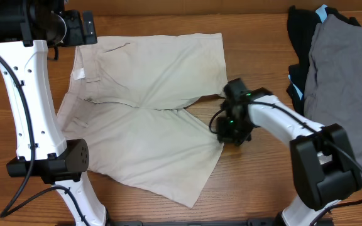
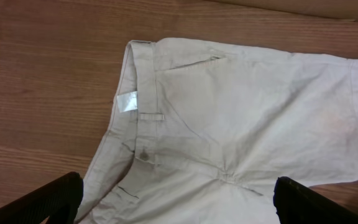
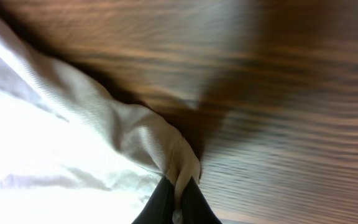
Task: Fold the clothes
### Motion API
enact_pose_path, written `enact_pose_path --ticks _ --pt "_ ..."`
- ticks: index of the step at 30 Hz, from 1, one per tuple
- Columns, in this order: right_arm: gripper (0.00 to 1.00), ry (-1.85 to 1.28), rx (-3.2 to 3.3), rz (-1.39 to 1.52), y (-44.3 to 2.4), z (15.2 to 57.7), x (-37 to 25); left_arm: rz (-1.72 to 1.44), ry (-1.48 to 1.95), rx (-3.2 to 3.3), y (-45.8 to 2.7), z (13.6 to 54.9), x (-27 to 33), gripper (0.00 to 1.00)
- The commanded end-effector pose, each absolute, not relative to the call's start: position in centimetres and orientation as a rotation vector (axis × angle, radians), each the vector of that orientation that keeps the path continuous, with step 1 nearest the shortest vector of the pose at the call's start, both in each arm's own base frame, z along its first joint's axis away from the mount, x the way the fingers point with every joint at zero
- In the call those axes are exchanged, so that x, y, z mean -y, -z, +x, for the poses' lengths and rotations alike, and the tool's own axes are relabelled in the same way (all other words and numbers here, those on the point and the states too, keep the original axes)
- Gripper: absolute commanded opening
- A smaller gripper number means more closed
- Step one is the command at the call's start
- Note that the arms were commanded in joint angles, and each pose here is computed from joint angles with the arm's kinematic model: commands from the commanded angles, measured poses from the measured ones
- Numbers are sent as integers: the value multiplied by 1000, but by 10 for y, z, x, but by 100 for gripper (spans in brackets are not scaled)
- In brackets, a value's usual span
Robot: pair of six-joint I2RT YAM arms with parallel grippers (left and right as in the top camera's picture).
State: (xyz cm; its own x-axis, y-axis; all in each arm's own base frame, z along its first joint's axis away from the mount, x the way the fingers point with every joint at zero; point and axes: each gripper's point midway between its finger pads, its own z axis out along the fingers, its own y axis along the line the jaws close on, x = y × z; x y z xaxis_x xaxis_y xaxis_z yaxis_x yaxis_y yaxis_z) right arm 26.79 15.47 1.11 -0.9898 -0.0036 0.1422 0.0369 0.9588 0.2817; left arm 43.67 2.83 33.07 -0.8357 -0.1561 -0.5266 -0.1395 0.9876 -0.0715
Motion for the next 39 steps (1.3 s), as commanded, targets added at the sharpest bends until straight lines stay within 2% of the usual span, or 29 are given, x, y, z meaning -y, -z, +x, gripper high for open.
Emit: enact_pose_path --ticks 1,6,19,23,24,27,28,29,39 --pt "4 502 2967 -57 -18 276 -133 -164 14 -2583 -330 435 -29 100" --pt "4 656 2944 -83 -25 284 -120 -164 15 -2585 -330 435 -29 100" --pt "4 656 2956 -117 -24 288 -111 -151 26 -2695 -297 432 -22 100" --pt "7 663 2939 -120 -25 285 -112 -146 26 -2719 -288 433 -22 100" --pt "12 664 2934 -120 -25 284 -112 -136 24 -2729 -285 433 -21 100" --pt "51 659 2925 -124 -26 282 -112 -125 26 -2756 -273 435 -19 100" --pt "61 658 2923 -125 -27 281 -112 -113 31 -2765 -267 437 -16 100" --pt "66 658 2921 -127 -28 282 -112 -96 38 -2773 -262 438 -13 100" --pt "71 656 2950 -58 -79 304 -113 -8 78 -2893 -190 452 2 100"
